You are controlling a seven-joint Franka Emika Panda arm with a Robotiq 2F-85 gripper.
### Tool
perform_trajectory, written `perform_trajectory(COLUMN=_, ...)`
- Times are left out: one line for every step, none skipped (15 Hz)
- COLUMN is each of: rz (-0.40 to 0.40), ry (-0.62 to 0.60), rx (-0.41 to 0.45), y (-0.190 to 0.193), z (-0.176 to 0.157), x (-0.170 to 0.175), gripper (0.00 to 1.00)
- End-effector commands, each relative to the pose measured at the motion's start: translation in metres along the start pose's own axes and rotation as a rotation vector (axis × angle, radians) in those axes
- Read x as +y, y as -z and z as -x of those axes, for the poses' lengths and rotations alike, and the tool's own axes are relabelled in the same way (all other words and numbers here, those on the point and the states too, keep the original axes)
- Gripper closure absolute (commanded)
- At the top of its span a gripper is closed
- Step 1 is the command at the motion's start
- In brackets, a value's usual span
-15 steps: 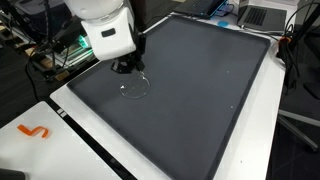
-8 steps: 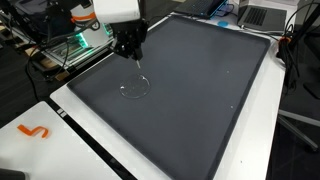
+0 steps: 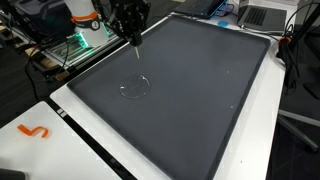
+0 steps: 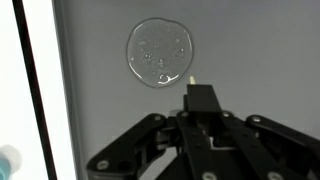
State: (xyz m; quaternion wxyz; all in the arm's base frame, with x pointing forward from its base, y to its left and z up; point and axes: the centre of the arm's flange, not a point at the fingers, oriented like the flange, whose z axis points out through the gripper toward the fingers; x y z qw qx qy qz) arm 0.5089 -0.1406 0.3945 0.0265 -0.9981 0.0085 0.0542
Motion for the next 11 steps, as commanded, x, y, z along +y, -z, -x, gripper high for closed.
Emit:
perform_trajectory(rz=0.043, ry=-0.027, rx=0.022, y=0.006, z=0.019, x=-0.009, gripper=0.96)
perform_trajectory(rz=0.013, ry=-0.009, rx=0.009, y=0.006, z=0.004, x=-0.003, gripper=0.86)
perform_trajectory(rz=0.016, ry=-0.013, rx=0.012, y=0.008, z=0.006, x=-0.003, gripper=0.86)
perform_trajectory(rz=0.017, ry=-0.014, rx=0.013, y=0.009, z=0.007, x=-0.004, gripper=0.86)
perform_trajectory(rz=0.017, ry=-0.015, rx=0.013, y=0.010, z=0.008, x=-0.005, gripper=0.86)
perform_trajectory(rz=0.017, ry=-0.015, rx=0.013, y=0.010, z=0.009, x=-0.005, gripper=0.86)
perform_trajectory(rz=0.018, ry=-0.015, rx=0.013, y=0.010, z=0.009, x=-0.005, gripper=0.86)
perform_trajectory(rz=0.018, ry=-0.015, rx=0.013, y=0.009, z=0.009, x=-0.005, gripper=0.86)
perform_trajectory(rz=0.018, ry=-0.015, rx=0.013, y=0.009, z=0.009, x=-0.005, gripper=0.86)
perform_trajectory(rz=0.018, ry=-0.015, rx=0.013, y=0.009, z=0.009, x=-0.005, gripper=0.86)
perform_trajectory(rz=0.018, ry=-0.015, rx=0.013, y=0.009, z=0.009, x=-0.005, gripper=0.86)
